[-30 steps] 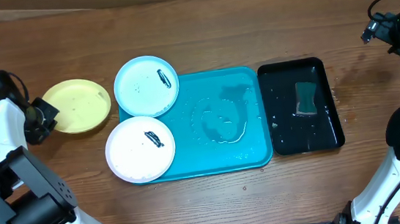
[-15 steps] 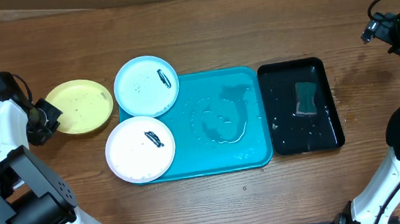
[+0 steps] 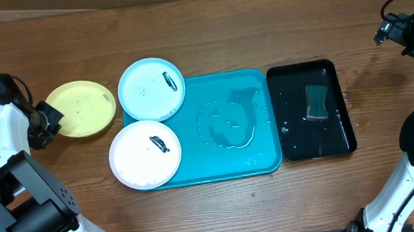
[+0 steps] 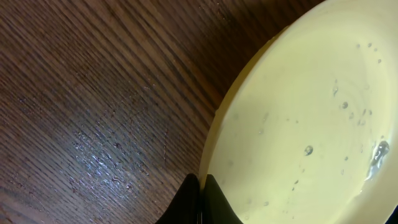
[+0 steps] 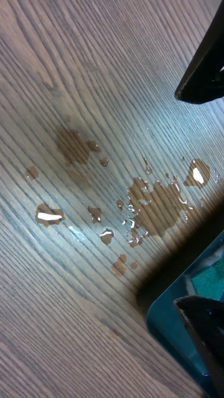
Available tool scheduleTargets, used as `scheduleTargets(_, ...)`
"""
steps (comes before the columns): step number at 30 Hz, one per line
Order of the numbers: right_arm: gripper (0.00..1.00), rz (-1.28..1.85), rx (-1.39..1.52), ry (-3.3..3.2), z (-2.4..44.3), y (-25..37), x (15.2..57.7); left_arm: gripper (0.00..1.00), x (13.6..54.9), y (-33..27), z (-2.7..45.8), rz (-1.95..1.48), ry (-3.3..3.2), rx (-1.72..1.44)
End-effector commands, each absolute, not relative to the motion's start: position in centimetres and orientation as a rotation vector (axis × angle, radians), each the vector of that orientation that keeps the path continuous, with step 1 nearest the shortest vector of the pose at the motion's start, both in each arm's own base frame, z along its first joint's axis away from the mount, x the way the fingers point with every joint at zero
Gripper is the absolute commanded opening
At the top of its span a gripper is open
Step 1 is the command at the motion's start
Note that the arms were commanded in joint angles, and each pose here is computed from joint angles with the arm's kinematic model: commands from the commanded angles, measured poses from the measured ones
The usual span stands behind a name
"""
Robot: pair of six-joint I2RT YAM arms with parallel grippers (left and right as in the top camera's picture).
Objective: Clean dirty plates on tray and stack at the side
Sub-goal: 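Lower the yellow plate onto the table at left and release it, then move left gripper to the white plate rim and grip it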
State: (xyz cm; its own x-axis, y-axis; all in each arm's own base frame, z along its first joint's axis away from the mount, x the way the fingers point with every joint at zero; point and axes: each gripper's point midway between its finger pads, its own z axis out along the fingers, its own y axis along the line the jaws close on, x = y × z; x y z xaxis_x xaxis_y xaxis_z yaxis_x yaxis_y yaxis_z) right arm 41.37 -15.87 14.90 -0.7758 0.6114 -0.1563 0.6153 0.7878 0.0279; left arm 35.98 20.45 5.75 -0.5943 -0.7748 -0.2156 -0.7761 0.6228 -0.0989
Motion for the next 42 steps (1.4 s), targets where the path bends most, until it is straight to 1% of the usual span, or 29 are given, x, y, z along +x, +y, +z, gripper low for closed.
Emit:
scheduleTargets(1,1.00,-0.041,0.976,2.797,15.7,-16.0,41.3,0.04,36.0,20.3,6.4,0.007,2.601,-1.233)
scheduleTargets(10,1.00,-0.041,0.976,2.797,15.7,-16.0,41.3,0.04,35.4,20.0,4.4,0.006,2.603,-1.234)
scheduleTargets(16,1.00,-0.041,0.976,2.797,15.7,-16.0,41.3,0.06,35.2,19.9,3.6,0.008,2.600,-1.233)
scheduleTargets(18,1.00,-0.041,0.976,2.797,15.7,-16.0,41.3,0.08,35.2,19.9,3.5,0.009,2.598,-1.232)
scheduleTargets(20,1.00,-0.041,0.976,2.797,15.7,-16.0,41.3,0.11,35.4,20.0,3.6,0.009,2.592,-1.229)
scheduleTargets(21,1.00,-0.041,0.976,2.797,15.7,-16.0,41.3,0.16,35.4,20.0,3.6,0.009,2.592,-1.229)
scheduleTargets(22,1.00,-0.041,0.976,2.797,15.7,-16.0,41.3,0.26,35.4,20.0,3.6,0.009,2.592,-1.229)
scheduleTargets(24,1.00,-0.041,0.976,2.797,15.7,-16.0,41.3,0.50,35.4,20.0,3.6,0.008,2.592,-1.228)
scheduleTargets(25,1.00,-0.041,0.976,2.797,15.7,-16.0,41.3,0.53,35.4,20.0,3.6,0.008,2.594,-1.228)
scheduleTargets(28,1.00,-0.041,0.976,2.797,15.7,-16.0,41.3,0.56,35.6,19.4,4.3,-0.043,2.615,-1.198)
scheduleTargets(30,1.00,-0.041,0.976,2.797,15.7,-16.0,41.3,0.59,36.4,18.8,5.9,-0.119,2.635,-1.137)
scheduleTargets(35,1.00,-0.041,0.976,2.797,15.7,-16.0,41.3,0.65,37.4,18.5,12.6,-0.168,2.626,-1.091)
scheduleTargets(38,1.00,-0.041,0.976,2.797,15.7,-16.0,41.3,0.66,35.7,16.9,16.0,-0.204,2.670,-1.104)
scheduleTargets(40,1.00,-0.041,0.976,2.797,15.7,-16.0,41.3,0.65,34.3,15.4,17.0,-0.227,2.714,-1.098)
scheduleTargets(42,1.00,-0.041,0.976,2.797,15.7,-16.0,41.3,0.63,32.6,13.5,17.4,-0.238,2.797,-1.028)
